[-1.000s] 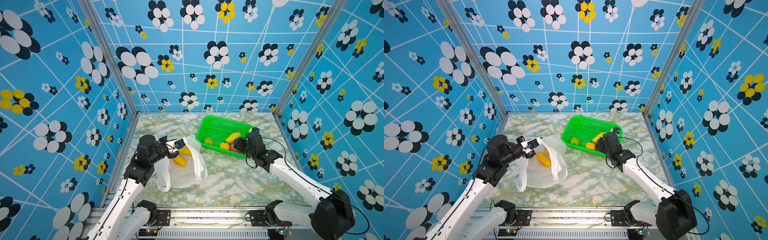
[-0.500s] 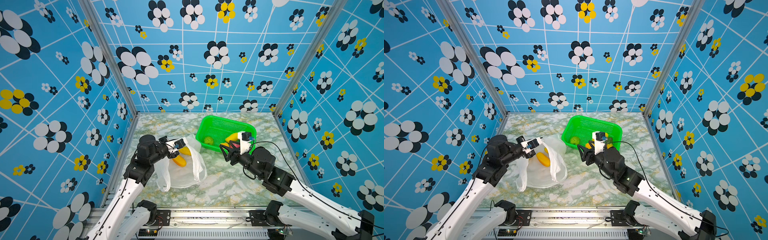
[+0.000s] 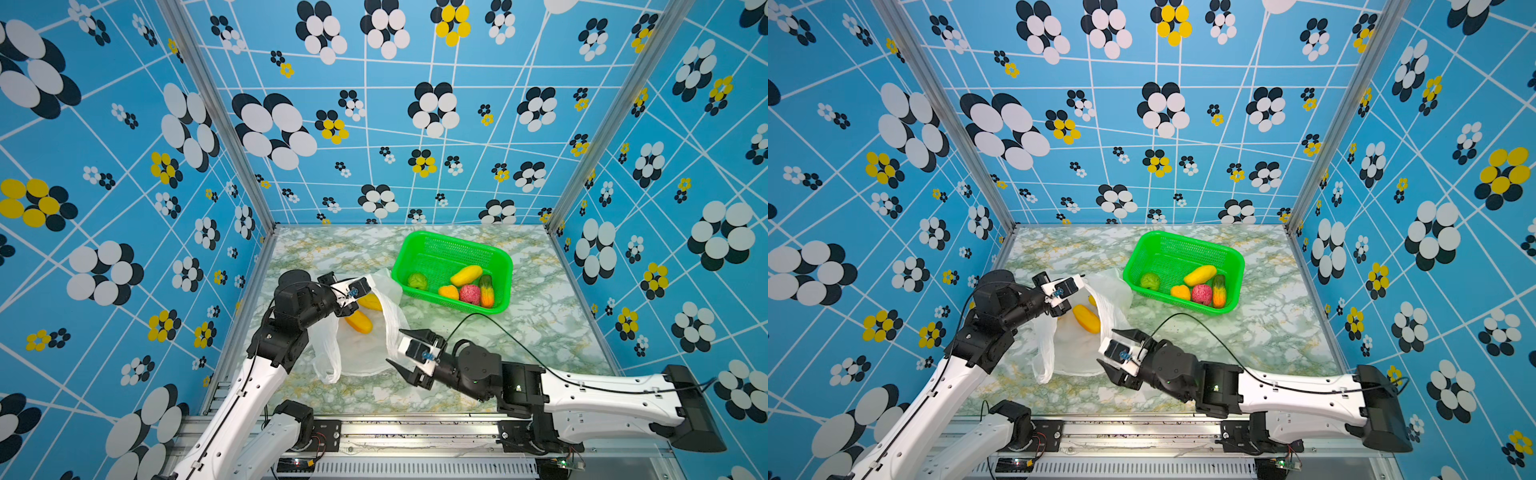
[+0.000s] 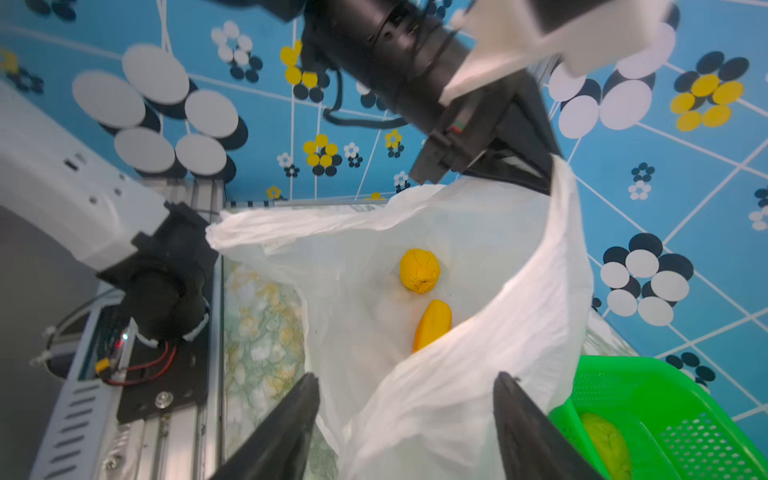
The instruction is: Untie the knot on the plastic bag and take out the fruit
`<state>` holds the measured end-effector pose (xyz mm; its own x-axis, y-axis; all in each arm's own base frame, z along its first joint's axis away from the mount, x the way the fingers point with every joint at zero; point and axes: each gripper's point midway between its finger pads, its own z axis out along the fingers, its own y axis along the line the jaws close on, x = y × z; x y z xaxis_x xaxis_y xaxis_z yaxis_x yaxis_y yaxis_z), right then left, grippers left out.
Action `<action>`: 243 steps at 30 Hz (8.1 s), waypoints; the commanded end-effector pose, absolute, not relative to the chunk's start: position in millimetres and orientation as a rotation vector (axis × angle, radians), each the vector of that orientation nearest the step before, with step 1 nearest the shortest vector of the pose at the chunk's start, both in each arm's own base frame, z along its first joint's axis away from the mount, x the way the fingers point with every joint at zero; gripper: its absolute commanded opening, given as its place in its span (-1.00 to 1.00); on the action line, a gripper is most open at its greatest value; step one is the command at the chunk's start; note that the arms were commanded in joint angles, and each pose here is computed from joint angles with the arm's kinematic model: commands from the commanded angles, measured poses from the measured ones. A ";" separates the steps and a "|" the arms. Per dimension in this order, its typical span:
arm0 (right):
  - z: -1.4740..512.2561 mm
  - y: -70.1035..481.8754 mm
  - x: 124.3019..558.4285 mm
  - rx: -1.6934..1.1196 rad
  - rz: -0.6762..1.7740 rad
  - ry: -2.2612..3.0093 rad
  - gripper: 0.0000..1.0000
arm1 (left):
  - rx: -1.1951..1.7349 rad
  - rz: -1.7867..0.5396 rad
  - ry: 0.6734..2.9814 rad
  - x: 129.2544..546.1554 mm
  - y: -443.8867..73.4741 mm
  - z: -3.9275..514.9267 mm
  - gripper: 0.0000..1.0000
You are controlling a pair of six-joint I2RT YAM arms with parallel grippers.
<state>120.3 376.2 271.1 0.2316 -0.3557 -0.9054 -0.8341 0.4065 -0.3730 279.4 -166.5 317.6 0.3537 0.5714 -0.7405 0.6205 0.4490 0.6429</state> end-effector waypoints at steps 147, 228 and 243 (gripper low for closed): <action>148.1 457.2 234.4 -1.033 0.131 1.941 -0.26 | 1.131 0.015 1.334 287.9 -156.0 326.6 -1.00; 108.8 116.4 381.4 0.465 0.194 2.438 0.39 | 1.126 0.019 1.340 288.5 -154.5 326.6 -1.00; 149.2 124.0 373.3 0.404 0.324 2.331 0.43 | 1.128 0.018 1.338 288.2 -154.8 326.7 -1.00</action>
